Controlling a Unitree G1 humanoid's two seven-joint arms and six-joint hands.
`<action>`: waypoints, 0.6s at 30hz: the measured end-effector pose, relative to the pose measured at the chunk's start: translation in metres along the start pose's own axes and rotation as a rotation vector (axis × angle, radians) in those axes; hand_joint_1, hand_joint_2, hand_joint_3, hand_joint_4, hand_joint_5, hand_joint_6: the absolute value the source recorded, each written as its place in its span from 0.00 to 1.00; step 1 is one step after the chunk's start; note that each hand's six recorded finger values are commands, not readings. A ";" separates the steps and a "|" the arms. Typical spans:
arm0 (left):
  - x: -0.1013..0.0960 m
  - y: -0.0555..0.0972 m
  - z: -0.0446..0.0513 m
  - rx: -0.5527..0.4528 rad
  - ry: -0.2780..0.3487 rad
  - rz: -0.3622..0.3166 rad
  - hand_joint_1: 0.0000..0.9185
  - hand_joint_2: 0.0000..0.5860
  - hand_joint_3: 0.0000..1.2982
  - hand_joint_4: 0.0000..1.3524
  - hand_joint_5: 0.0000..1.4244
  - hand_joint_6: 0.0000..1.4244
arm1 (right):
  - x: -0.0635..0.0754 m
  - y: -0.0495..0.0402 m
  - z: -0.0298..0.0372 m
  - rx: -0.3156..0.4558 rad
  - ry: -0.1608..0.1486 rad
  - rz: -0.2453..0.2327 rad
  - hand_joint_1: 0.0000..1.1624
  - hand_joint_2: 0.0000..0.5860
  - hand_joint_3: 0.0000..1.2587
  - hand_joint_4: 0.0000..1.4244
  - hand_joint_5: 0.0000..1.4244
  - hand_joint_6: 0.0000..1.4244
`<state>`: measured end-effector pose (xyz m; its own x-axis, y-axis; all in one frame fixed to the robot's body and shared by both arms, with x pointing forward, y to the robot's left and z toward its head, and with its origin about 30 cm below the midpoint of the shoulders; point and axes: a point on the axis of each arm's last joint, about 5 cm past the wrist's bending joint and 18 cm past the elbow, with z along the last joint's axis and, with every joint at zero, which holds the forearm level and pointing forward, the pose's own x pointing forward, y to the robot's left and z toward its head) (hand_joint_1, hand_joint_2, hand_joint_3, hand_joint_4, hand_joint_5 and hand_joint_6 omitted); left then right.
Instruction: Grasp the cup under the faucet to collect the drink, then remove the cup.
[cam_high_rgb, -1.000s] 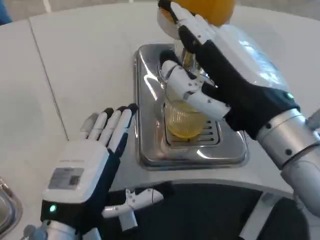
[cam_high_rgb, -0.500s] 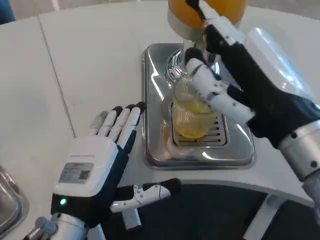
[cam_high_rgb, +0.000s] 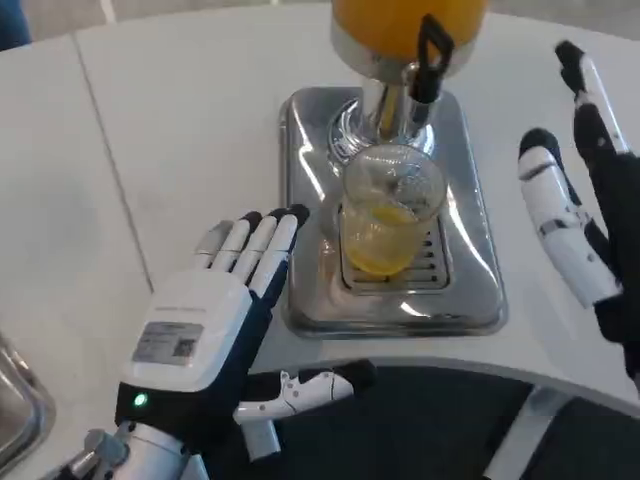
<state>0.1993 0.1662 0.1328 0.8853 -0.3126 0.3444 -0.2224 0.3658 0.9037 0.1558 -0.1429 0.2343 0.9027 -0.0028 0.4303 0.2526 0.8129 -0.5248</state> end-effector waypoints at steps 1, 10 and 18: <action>0.000 0.000 0.0001 0.000 0.000 0.000 0.00 0.16 0.00 0.00 0.01 0.02 | -0.002 0.0026 -0.0002 0.005 0.003 -0.002 0.00 1.00 0.00 0.00 0.00 0.00; 0.004 -0.004 0.0010 0.001 -0.001 -0.011 0.00 0.16 0.00 0.00 0.01 0.02 | -0.010 0.0084 -0.0085 -0.099 -0.036 0.091 0.01 1.00 0.00 0.00 0.00 0.00; 0.012 -0.008 0.0010 0.001 0.009 0.009 0.00 0.16 0.00 0.00 0.01 0.02 | -0.023 -0.0091 -0.0150 -0.252 -0.088 0.150 0.01 1.00 0.00 0.00 0.00 0.00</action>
<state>0.2111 0.1587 0.1301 0.8866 -0.3016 0.3508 -0.2311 0.3681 0.9006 0.1381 -0.1589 0.2182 0.9056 0.1662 0.3902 0.2068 0.6304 -0.7482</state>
